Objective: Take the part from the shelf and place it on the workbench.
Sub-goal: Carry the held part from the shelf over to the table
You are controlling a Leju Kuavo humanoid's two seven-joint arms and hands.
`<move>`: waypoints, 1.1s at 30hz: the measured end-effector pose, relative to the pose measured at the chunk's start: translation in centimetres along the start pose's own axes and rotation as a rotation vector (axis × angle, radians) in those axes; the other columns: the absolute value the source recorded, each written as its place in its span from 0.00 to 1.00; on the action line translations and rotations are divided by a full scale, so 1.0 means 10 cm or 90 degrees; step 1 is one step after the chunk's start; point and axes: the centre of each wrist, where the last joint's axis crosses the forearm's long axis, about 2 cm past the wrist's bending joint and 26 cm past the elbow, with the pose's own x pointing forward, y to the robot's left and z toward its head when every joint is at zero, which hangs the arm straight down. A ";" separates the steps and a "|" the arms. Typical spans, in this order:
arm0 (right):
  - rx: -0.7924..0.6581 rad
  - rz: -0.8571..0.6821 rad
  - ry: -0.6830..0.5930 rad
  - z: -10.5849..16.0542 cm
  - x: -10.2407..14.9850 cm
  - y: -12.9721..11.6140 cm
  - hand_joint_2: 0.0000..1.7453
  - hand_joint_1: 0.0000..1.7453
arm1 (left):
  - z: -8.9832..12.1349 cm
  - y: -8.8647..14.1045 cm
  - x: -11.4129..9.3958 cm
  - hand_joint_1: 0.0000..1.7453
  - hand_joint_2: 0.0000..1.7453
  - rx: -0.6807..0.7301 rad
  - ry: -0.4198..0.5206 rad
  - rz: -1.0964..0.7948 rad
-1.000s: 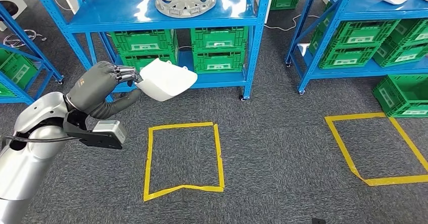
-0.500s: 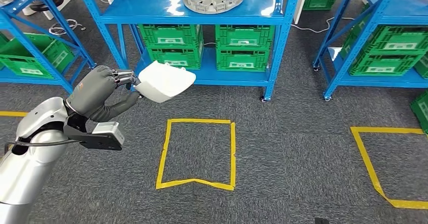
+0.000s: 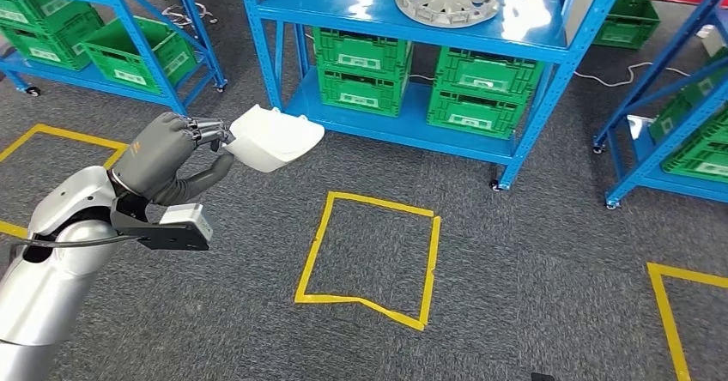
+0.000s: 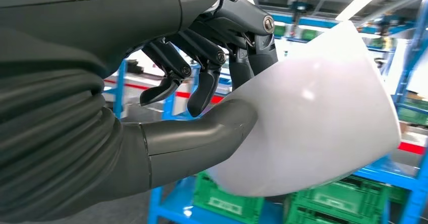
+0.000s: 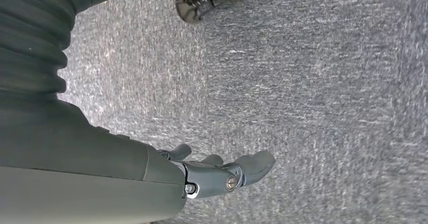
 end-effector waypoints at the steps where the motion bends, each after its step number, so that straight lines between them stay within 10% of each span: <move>1: 0.001 0.000 0.000 0.00 0.00 0.00 1.00 0.00 | 0.00 -0.01 0.00 1.00 1.00 -0.001 0.002 0.002; 33: -0.006 -0.005 0.005 0.01 -0.03 -0.01 1.00 0.00 | 0.02 -0.09 -0.09 1.00 1.00 -0.004 0.026 0.013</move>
